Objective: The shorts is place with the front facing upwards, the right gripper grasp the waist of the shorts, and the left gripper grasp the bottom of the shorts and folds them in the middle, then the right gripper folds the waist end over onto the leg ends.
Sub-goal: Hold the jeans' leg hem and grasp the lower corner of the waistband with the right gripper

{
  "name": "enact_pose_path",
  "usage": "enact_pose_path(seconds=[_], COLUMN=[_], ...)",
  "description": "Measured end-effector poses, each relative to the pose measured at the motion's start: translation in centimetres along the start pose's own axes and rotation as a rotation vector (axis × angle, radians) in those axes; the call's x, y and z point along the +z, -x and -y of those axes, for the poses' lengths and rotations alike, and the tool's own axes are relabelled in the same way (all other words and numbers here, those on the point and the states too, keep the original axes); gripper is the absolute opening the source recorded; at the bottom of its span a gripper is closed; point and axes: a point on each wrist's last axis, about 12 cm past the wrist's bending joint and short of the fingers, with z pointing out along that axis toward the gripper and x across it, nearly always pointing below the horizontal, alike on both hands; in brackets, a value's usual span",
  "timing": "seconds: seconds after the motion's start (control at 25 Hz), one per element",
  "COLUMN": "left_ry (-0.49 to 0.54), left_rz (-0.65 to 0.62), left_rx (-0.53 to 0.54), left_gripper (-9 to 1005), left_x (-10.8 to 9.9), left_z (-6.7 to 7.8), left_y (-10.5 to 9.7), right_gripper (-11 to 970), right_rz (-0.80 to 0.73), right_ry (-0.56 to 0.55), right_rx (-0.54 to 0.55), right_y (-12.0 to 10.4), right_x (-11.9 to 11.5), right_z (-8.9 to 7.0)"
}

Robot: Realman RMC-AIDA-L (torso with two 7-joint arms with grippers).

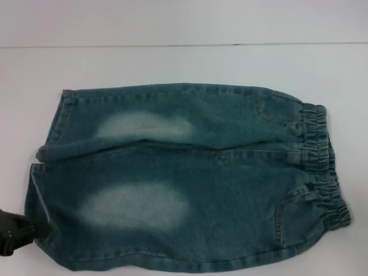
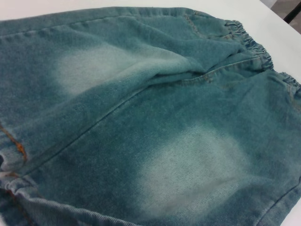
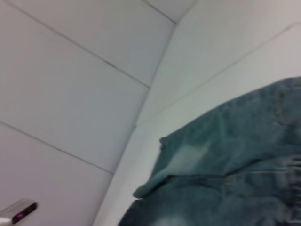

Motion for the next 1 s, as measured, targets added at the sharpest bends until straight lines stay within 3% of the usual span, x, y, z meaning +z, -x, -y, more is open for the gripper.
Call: enact_pose_path(seconds=[0.24,0.68,1.0], left_ry=[0.001,-0.007,-0.014], left_rz=[0.001,0.002,-0.010], left_rx=[0.000,0.003,0.019], left_gripper=[35,36,41], left_x=[0.0,0.3,0.5], left_z=[0.0,0.0,0.0], left_y=[0.0,0.2,0.6], right_gripper=[831,835,835], right_rz=[0.001,-0.105,-0.150], right_ry=[-0.102,-0.213,-0.226], right_rx=[0.030,0.025,0.013], right_y=[0.8,0.5,0.0], right_x=[0.1,4.2,5.3], right_z=[0.9,2.6,2.9])
